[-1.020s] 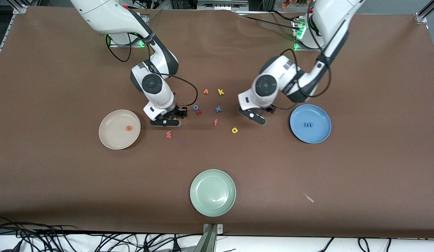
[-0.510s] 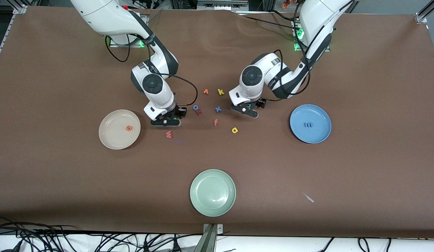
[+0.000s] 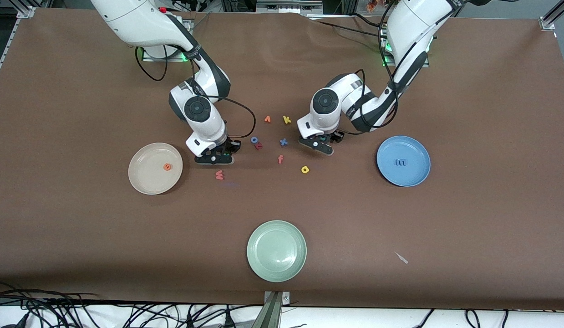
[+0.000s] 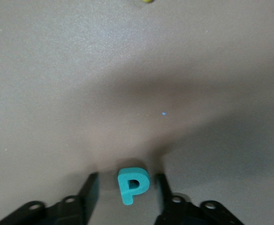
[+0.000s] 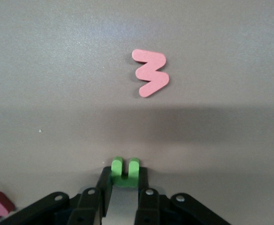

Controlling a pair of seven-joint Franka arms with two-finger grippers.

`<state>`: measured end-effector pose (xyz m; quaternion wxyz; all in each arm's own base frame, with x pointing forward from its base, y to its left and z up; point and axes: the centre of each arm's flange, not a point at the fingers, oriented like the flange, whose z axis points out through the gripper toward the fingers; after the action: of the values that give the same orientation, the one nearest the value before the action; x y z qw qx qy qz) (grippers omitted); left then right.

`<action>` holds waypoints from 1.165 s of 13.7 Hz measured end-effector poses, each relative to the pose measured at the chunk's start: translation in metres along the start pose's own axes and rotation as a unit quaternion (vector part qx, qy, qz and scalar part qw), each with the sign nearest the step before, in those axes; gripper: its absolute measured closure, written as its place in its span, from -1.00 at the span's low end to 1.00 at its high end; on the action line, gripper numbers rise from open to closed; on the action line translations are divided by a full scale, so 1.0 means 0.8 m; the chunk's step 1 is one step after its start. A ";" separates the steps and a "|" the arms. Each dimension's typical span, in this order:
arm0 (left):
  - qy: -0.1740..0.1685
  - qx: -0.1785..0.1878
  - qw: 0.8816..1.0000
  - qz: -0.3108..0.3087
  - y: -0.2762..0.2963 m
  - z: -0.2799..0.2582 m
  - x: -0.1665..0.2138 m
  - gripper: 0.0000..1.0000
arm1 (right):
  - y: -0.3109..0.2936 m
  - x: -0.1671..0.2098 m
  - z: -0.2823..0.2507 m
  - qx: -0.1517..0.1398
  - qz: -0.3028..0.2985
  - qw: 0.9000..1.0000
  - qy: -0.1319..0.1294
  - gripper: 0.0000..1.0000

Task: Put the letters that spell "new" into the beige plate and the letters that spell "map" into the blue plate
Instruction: 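Place the u on the white plate while the left gripper places the P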

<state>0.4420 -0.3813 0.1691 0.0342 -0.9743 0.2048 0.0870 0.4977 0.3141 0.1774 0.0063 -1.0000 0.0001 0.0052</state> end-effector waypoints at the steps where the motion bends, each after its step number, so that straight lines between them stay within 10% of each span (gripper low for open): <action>1: 0.000 -0.001 1.000 0.002 0.003 -0.001 -0.001 0.19 | 0.000 0.001 -0.002 0.000 -0.004 1.000 0.002 0.47; 2: 0.002 0.000 1.000 0.002 0.003 -0.003 -0.001 0.41 | 0.004 0.005 -0.008 -0.002 -0.010 1.000 0.005 0.47; 13: -0.045 0.042 0.996 0.061 -0.198 -0.093 0.010 0.43 | 0.257 0.058 -0.097 -0.061 -0.144 0.987 -0.030 0.47; 16: -0.062 0.025 0.996 0.063 -0.301 -0.097 0.000 0.43 | 0.275 0.057 -0.092 -0.062 -0.143 0.987 -0.032 0.00</action>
<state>0.5514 -0.1690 0.2532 0.0661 -0.9509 0.2657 0.1444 0.5438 0.0935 0.2477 -0.0548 -0.9875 -0.1430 0.0366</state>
